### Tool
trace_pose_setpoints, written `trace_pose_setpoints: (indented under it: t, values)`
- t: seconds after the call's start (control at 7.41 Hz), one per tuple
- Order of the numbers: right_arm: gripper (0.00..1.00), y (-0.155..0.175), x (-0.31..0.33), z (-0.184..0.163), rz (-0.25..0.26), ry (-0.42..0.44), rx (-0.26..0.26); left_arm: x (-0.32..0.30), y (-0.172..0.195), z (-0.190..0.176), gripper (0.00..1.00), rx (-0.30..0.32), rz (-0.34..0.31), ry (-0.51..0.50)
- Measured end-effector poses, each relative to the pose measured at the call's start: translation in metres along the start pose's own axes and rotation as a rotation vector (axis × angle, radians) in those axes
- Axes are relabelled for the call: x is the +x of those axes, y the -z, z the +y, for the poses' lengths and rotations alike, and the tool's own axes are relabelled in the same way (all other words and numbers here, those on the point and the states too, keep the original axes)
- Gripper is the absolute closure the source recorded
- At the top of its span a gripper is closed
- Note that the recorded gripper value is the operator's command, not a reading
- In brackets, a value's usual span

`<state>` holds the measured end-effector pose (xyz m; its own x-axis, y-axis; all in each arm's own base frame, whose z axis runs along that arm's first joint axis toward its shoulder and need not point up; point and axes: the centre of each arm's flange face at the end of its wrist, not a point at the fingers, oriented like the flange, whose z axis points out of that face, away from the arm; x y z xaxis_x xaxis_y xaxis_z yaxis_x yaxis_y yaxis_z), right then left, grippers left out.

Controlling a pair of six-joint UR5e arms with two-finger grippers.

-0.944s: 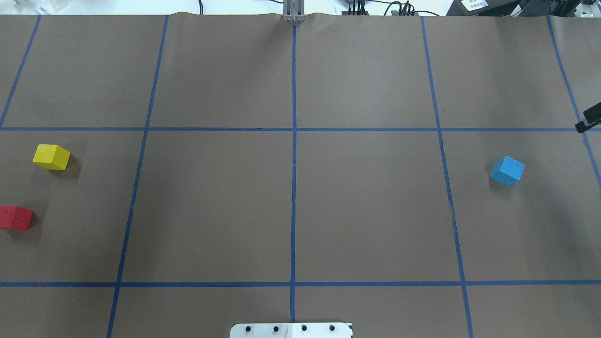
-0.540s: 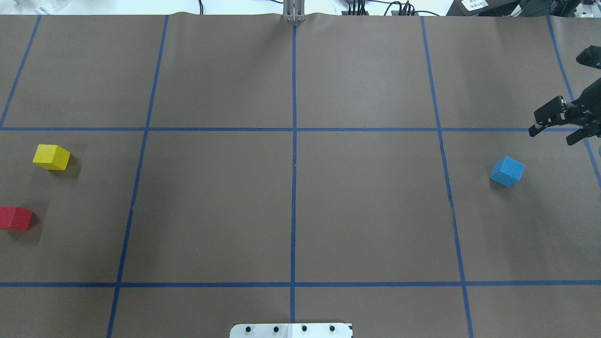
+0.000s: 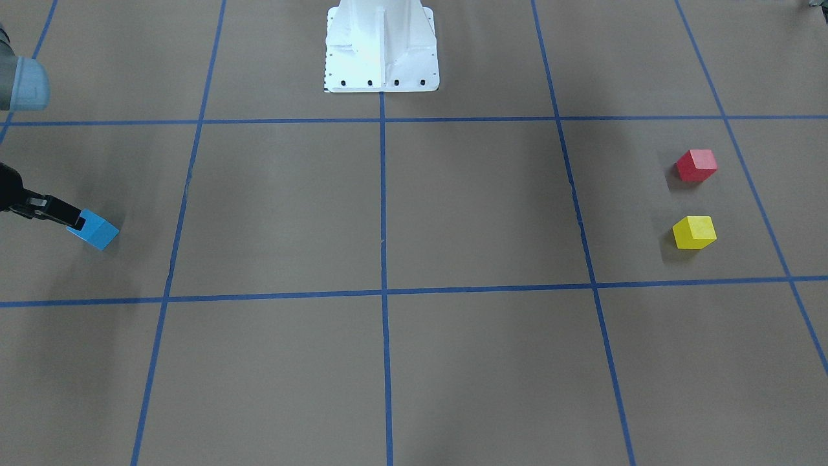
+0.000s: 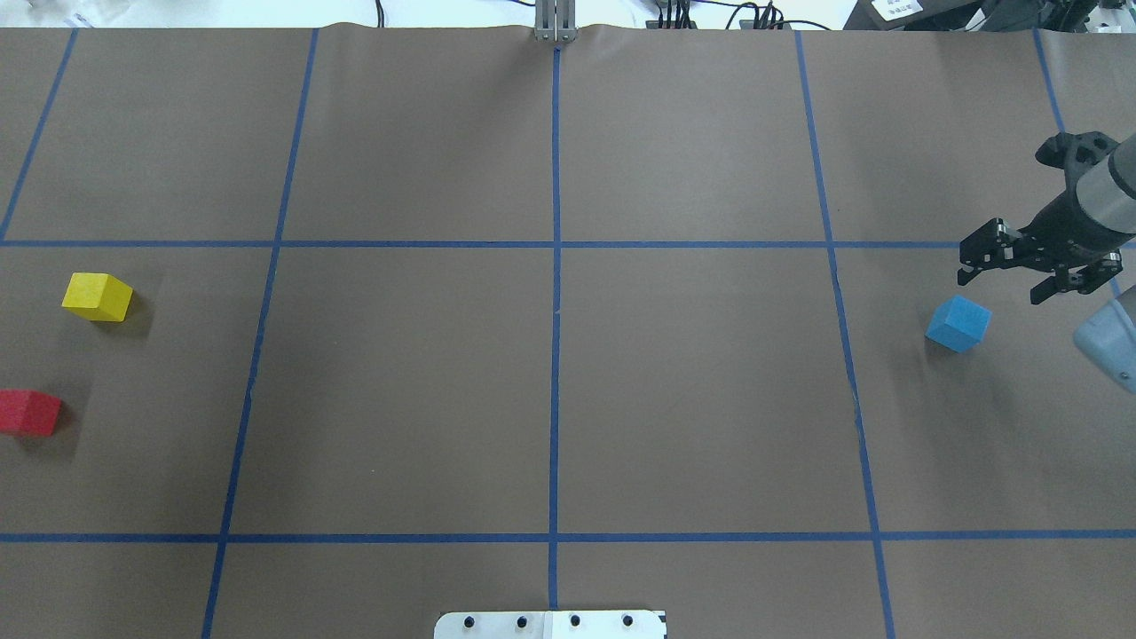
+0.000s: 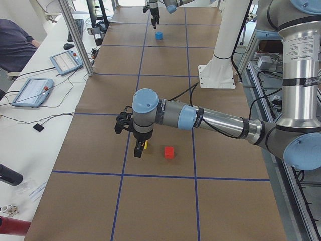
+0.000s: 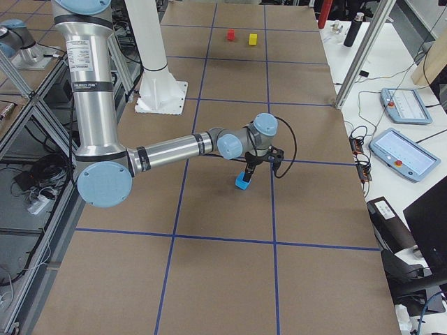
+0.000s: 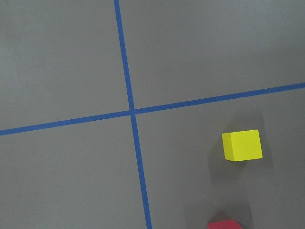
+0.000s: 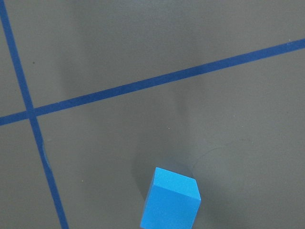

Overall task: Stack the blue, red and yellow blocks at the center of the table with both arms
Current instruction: 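Lower the right gripper over the blue cube and close on it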

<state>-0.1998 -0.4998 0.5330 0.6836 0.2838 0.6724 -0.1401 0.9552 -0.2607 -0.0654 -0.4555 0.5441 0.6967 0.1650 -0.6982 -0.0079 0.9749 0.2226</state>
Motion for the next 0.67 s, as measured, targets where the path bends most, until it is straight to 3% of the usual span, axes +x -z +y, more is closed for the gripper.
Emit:
trace_pose_setpoints:
  t: [0.67]
  values:
    - [0.02,-0.046,0.001,0.005,0.051,-0.002,-0.038,0.0,0.0,0.0,0.0,0.001,0.0,-0.002]
